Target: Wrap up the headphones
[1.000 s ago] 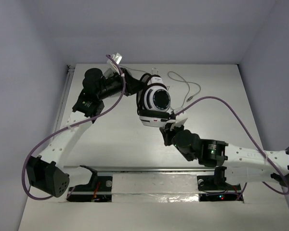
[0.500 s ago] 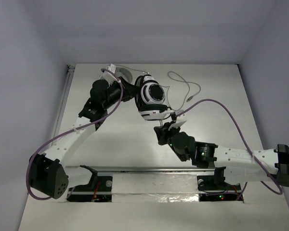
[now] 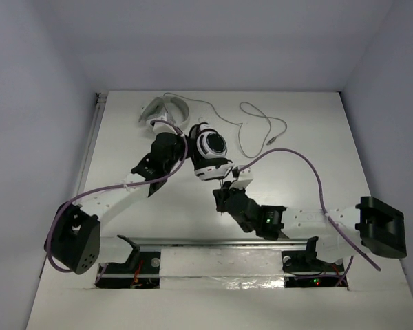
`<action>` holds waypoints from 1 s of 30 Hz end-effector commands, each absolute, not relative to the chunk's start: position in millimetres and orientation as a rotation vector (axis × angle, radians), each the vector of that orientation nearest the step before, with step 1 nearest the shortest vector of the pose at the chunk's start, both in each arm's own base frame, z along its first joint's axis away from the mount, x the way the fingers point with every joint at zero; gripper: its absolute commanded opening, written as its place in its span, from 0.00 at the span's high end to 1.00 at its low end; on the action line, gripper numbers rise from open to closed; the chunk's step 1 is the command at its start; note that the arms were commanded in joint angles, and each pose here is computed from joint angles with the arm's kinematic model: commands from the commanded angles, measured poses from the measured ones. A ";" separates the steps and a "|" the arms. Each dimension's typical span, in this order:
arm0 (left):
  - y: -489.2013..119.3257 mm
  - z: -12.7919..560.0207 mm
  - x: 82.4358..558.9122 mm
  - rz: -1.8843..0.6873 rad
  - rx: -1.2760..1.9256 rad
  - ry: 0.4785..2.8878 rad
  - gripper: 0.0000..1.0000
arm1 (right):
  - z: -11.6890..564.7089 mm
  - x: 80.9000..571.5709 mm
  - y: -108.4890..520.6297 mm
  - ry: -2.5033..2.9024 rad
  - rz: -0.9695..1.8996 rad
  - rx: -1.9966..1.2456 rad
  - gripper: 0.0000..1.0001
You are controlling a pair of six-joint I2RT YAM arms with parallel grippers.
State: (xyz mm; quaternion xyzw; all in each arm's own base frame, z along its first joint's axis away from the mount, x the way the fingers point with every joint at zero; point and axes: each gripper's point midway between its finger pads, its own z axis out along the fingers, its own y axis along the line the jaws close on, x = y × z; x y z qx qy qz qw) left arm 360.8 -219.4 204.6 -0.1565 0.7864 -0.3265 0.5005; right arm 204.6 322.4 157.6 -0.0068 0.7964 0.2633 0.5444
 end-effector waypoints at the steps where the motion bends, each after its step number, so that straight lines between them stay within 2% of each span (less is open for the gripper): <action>1: -157.2 187.4 386.6 -0.393 -0.586 1.767 1.00 | 188.2 189.7 360.8 1.852 0.791 -0.062 1.00; 7: -176.1 139.7 366.7 -0.280 -0.485 1.875 1.00 | 176.2 192.9 354.6 1.910 0.693 -0.057 0.93; 10: -185.7 117.0 364.3 -0.253 -0.443 1.932 1.00 | 173.4 193.2 341.3 1.936 0.645 -0.029 0.78; 11: -187.6 107.0 365.6 -0.237 -0.432 1.954 1.00 | 169.0 191.9 334.2 1.954 0.615 -0.035 0.68; 13: -189.9 97.8 366.6 -0.225 -0.418 1.976 1.00 | 179.4 189.0 324.8 1.949 0.638 -0.016 0.55; 14: -196.8 90.3 366.0 -0.230 -0.395 1.997 1.00 | 185.8 188.1 321.3 1.943 0.648 -0.010 0.44; 18: -199.9 80.5 369.6 -0.215 -0.381 2.011 1.00 | 214.1 182.8 291.4 1.932 0.629 -0.016 0.21; 19: -199.9 78.7 369.8 -0.208 -0.376 2.016 1.00 | 234.4 181.5 282.2 1.901 0.665 0.007 0.19; 20: -201.3 79.5 372.0 -0.208 -0.376 2.014 1.00 | 241.4 181.0 275.5 1.890 0.666 0.014 0.12; 26: -208.1 83.0 374.9 -0.193 -0.336 2.025 1.00 | 296.4 176.9 201.9 1.785 0.686 0.154 0.12; 27: -207.9 82.5 374.8 -0.189 -0.334 2.029 0.97 | 298.9 176.8 189.3 1.771 0.673 0.170 0.12; 29: -205.4 84.6 373.6 -0.175 -0.328 2.030 0.85 | 307.3 175.4 170.5 1.741 0.682 0.207 0.11; 30: -204.1 86.1 372.8 -0.171 -0.328 2.029 0.71 | 314.6 173.5 156.0 1.721 0.696 0.238 0.11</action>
